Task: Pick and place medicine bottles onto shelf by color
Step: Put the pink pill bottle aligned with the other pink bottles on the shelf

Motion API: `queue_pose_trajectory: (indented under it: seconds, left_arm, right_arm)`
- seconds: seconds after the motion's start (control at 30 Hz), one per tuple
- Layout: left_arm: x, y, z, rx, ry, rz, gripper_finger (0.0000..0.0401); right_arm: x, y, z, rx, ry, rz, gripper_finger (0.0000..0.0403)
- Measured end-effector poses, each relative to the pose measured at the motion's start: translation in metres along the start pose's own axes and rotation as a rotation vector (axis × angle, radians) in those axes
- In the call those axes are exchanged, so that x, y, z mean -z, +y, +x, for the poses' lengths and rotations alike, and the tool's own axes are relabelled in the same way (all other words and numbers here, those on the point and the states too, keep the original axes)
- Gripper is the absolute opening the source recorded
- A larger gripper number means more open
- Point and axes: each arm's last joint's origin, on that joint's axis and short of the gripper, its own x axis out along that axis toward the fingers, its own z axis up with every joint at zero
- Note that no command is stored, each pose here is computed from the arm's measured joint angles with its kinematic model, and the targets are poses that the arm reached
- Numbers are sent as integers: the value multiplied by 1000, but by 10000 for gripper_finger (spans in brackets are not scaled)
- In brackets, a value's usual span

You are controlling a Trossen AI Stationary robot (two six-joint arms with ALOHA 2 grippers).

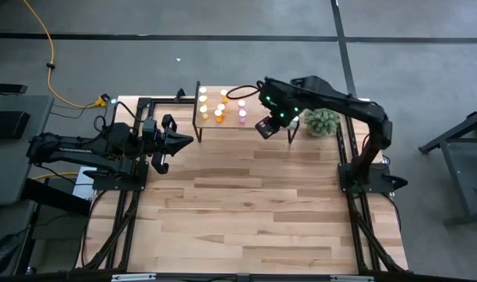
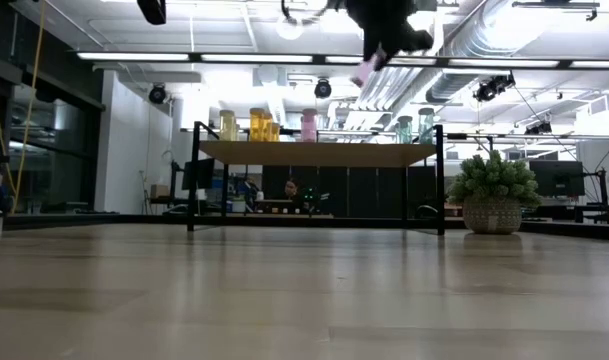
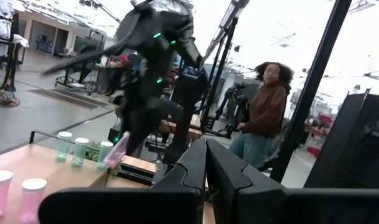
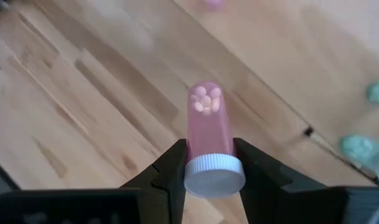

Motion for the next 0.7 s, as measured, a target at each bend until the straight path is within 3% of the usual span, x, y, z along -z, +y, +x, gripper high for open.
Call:
queue_pose_trajectory:
  seconds: [0.2, 0.4, 0.7]
  left_arm:
    - [-1, -2, 10, 1, 29, -61, 0]
    - [12, -5, 38, -52, 265, -42, 0]
    - [23, -4, 79, -165, 352, -14, 0]
  right_arm:
    - [-9, -12, 17, -24, 120, -64, 108]
    - [2, 10, 12, -182, 126, -272, 108]
    - [19, 56, 12, -338, 38, -500, 108]
